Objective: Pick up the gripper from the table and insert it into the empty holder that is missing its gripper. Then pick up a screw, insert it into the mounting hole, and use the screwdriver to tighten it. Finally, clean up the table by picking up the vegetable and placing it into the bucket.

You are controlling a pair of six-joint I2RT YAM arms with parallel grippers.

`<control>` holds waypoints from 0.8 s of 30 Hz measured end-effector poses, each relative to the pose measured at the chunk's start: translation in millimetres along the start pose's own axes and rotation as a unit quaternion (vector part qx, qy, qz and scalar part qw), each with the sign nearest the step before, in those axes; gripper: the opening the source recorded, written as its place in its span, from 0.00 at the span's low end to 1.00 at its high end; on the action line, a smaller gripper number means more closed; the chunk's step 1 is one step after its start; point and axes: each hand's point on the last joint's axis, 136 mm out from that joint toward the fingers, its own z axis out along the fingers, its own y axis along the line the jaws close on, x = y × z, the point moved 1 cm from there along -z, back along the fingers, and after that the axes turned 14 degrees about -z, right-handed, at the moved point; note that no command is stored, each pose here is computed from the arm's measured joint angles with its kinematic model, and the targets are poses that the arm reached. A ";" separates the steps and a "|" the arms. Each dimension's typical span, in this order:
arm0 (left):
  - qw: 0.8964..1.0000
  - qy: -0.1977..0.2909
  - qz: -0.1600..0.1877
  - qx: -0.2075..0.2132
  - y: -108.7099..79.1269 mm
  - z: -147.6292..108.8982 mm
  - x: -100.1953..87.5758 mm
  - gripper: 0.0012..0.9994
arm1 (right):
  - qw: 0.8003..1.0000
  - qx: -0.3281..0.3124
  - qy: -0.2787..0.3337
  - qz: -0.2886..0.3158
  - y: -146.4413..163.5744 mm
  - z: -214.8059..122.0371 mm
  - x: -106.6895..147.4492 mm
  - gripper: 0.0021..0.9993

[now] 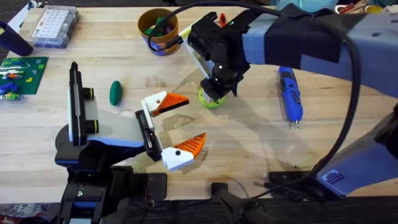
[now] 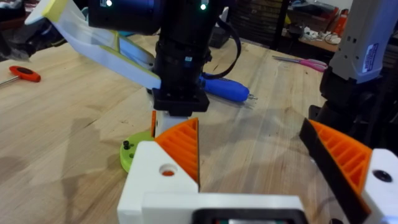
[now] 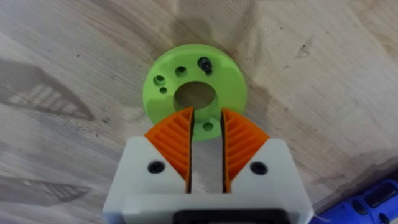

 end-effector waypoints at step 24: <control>1.000 0.000 0.000 0.000 -0.1 0.0 0.1 0.99 | 1.000 0.002 -0.014 0.001 -1.2 -13.4 -0.2 0.26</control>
